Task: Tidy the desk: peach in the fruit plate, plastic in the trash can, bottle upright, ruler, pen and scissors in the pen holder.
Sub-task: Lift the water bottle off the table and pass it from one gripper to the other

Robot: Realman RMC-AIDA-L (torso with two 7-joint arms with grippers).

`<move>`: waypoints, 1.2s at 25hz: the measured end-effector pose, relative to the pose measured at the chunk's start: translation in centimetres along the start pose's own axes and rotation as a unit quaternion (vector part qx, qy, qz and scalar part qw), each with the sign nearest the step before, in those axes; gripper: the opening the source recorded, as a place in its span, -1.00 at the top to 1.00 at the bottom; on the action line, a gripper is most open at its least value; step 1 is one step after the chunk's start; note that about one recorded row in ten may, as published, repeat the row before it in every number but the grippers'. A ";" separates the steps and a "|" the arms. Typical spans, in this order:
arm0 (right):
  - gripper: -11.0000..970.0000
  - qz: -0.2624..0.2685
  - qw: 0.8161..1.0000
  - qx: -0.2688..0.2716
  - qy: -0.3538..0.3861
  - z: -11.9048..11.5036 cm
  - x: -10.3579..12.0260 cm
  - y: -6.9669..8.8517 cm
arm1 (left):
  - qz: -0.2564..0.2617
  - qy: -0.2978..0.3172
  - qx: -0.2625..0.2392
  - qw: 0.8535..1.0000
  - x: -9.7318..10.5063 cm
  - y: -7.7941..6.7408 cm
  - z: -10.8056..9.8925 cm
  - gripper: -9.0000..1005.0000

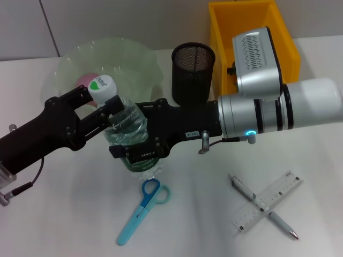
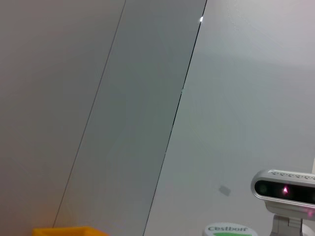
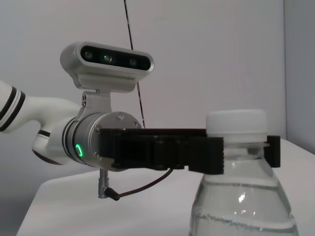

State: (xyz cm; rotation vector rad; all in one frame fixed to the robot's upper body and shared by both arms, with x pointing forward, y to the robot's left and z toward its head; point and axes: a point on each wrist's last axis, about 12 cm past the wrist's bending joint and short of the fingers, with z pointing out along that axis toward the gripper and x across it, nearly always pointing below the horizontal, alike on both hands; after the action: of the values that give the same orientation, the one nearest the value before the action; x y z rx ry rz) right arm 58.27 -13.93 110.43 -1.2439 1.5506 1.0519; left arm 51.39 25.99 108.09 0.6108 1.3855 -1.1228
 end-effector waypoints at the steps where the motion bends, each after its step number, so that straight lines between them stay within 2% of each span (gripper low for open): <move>1: -0.60 0.000 1.000 0.000 0.000 0.0 0.0 0.0 | 0.000 0.000 0.000 1.000 0.0 0.0 0.0 -0.31; 3: -0.60 0.000 1.000 0.000 0.000 0.0 0.0 0.0 | 0.001 0.000 0.001 1.000 0.0 0.0 0.1 -0.15; 25: -0.62 -0.002 1.000 0.000 0.000 0.0 0.0 0.0 | 0.004 0.004 0.002 1.000 -0.1 0.2 0.3 -0.10; 30: -0.63 -0.003 1.000 0.000 0.001 0.0 0.1 0.0 | 0.004 0.005 0.004 1.000 -0.2 0.2 0.4 0.05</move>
State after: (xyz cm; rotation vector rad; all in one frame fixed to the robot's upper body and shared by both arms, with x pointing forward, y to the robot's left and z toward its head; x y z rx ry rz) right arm 58.26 -13.94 110.38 -1.2488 1.5468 1.0461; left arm 51.80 25.75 108.26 0.6274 1.3864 -1.1195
